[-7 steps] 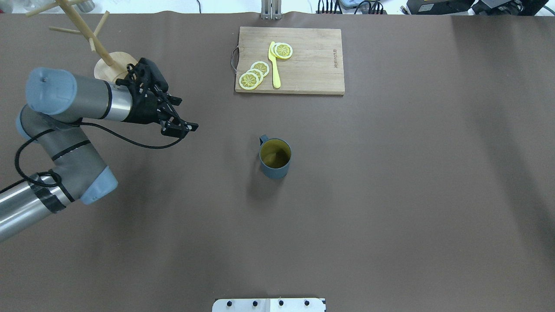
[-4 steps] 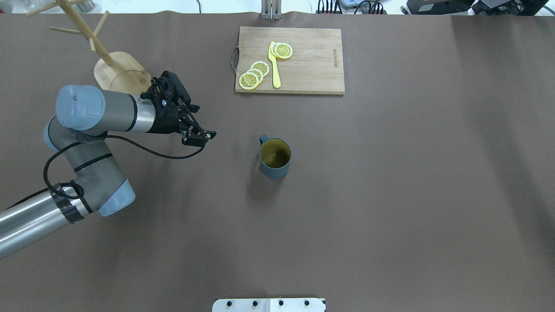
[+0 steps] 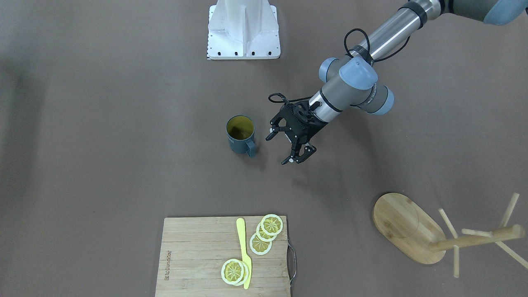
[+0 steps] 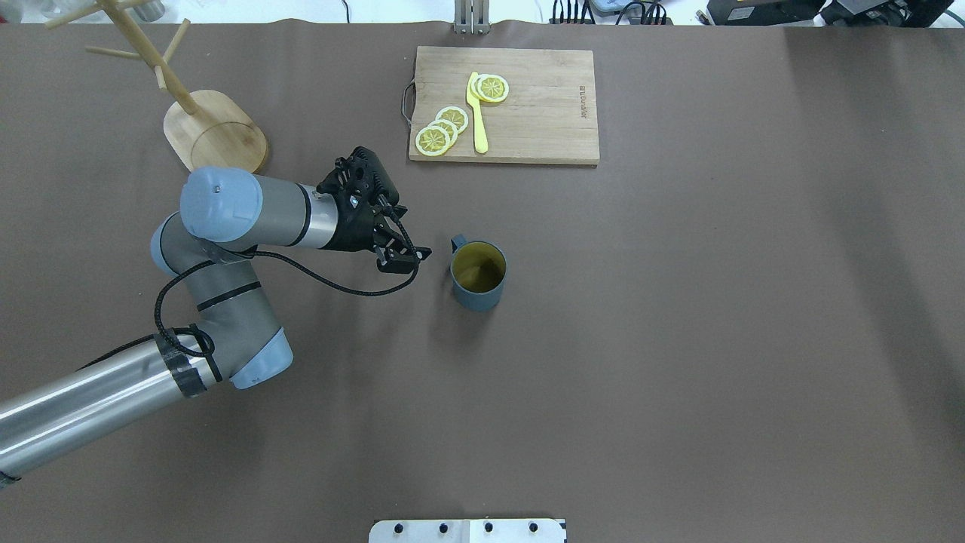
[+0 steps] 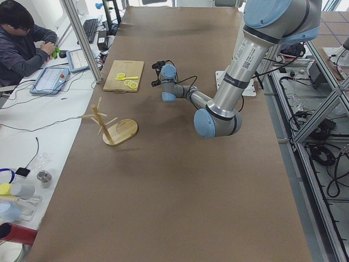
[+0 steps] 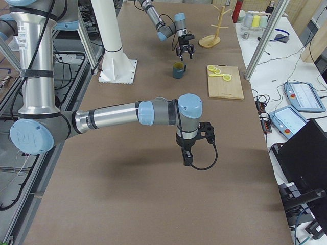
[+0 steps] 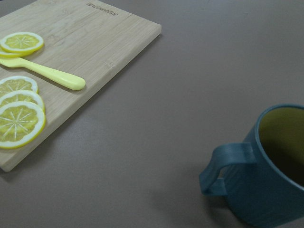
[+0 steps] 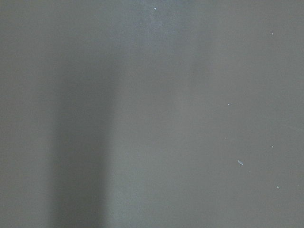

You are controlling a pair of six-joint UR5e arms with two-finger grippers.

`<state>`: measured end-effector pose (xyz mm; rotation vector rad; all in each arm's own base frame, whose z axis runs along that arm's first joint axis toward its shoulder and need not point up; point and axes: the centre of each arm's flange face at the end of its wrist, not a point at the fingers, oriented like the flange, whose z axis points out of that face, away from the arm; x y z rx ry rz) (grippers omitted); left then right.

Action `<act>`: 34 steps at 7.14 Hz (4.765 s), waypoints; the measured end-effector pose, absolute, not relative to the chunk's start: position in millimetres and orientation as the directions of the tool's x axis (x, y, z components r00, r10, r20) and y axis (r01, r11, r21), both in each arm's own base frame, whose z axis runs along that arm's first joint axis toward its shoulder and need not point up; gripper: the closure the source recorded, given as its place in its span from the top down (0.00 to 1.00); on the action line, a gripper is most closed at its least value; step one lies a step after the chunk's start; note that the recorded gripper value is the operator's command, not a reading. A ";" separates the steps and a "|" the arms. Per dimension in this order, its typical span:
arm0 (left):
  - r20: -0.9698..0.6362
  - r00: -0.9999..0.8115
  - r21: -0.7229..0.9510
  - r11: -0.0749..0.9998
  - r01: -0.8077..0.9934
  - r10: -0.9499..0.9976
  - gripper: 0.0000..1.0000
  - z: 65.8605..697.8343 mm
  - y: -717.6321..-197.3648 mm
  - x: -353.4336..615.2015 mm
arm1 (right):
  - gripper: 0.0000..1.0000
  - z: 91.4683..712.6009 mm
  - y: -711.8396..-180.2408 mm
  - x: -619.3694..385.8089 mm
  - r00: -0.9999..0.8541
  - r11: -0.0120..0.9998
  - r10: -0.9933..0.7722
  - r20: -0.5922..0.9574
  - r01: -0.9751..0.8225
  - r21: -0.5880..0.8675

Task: Hang cup on storage rack
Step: 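Reach the left gripper toward the blue mug's handle, then close the left gripper on the blue mug's handle, then lift the blue mug and carry it toward the wooden mug stand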

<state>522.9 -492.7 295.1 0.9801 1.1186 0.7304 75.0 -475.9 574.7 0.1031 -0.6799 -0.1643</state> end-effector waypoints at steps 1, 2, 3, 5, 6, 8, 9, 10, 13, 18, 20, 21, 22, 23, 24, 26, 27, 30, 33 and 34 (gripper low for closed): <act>-0.389 0.294 0.912 0.409 -0.007 0.873 0.75 292.0 -494.4 529.4 | 1.00 575.7 -475.3 75.2 0.766 0.983 -0.180 0.617 0.115 0.144; -0.387 0.304 0.913 0.407 -0.005 0.871 0.74 288.0 -492.9 540.7 | 1.00 577.0 -474.5 75.2 0.767 0.984 -0.176 0.617 0.113 0.140; -0.381 0.323 0.916 0.402 0.003 0.866 0.71 283.8 -488.2 552.3 | 1.00 578.3 -474.0 75.3 0.767 0.984 -0.172 0.617 0.111 0.136; -0.375 0.340 0.919 0.394 0.014 0.863 0.67 276.8 -482.4 563.4 | 1.00 580.3 -473.7 75.4 0.768 0.985 -0.169 0.617 0.111 0.132; -0.374 0.341 0.920 0.392 0.017 0.862 0.67 274.4 -482.0 564.5 | 1.00 581.2 -473.7 75.4 0.769 0.985 -0.168 0.617 0.111 0.130; -0.374 0.340 0.921 0.390 0.022 0.863 0.65 269.6 -482.4 565.7 | 1.00 582.8 -473.3 75.5 0.769 0.986 -0.166 0.617 0.111 0.127; -0.374 0.339 0.921 0.389 0.024 0.864 0.63 268.2 -482.2 566.3 | 1.00 583.0 -473.4 75.5 0.769 0.986 -0.166 0.617 0.111 0.126; -0.373 0.336 0.921 0.389 0.024 0.865 0.61 267.3 -481.4 567.2 | 1.00 583.1 -473.3 75.5 0.769 0.986 -0.165 0.617 0.111 0.126; -0.373 0.321 0.922 0.387 0.023 0.870 0.36 265.2 -474.0 572.5 | 1.00 583.1 -473.4 75.6 0.770 0.986 -0.164 0.616 0.110 0.125; -0.463 0.283 0.885 0.457 0.091 0.840 0.00 262.4 -463.3 570.3 | 1.00 583.1 -473.6 75.7 0.770 0.986 -0.164 0.616 0.110 0.125; -0.509 0.267 0.860 0.491 0.137 0.818 0.00 252.7 -463.7 562.3 | 1.00 584.1 -473.0 75.8 0.771 0.986 -0.164 0.615 0.111 0.125; -0.564 0.251 0.825 0.538 0.171 0.786 0.00 245.4 -463.3 557.0 | 1.00 584.6 -472.8 75.8 0.772 0.986 -0.165 0.614 0.111 0.125; -0.629 0.229 0.777 0.594 0.208 0.743 0.00 238.2 -463.7 551.0 | 1.00 584.7 -472.8 75.9 0.772 0.986 -0.165 0.614 0.111 0.125; -0.682 0.214 0.731 0.640 0.238 0.699 0.00 234.6 -466.5 544.2 | 1.00 584.5 -473.0 75.9 0.772 0.986 -0.164 0.614 0.111 0.125; -0.724 0.208 0.689 0.676 0.261 0.658 0.00 235.8 -472.0 537.0 | 1.00 584.3 -473.2 75.9 0.772 0.986 -0.164 0.614 0.110 0.125; -0.843 0.159 0.536 0.779 0.326 0.513 0.00 233.9 -483.4 518.6 | 1.00 584.3 -473.3 76.1 0.774 0.986 -0.165 0.612 0.111 0.126; -0.895 0.127 0.444 0.824 0.351 0.428 0.00 234.2 -487.9 511.5 | 1.00 585.9 -472.0 76.2 0.775 0.986 -0.164 0.610 0.111 0.123; -0.987 0.001 0.144 0.888 0.436 0.159 0.00 229.9 -521.6 471.2 | 1.00 601.2 -457.1 77.7 0.775 0.989 -0.145 0.615 0.109 0.095; -0.961 -0.217 -0.254 0.855 0.453 -0.171 0.00 226.7 -548.7 432.6 | 1.00 611.0 -445.8 83.0 0.773 0.993 -0.121 0.623 0.096 0.074; -0.918 -0.294 -0.376 0.817 0.438 -0.265 0.00 229.5 -558.9 417.2 | 1.00 614.0 -441.0 85.7 0.772 0.994 -0.113 0.625 0.090 0.069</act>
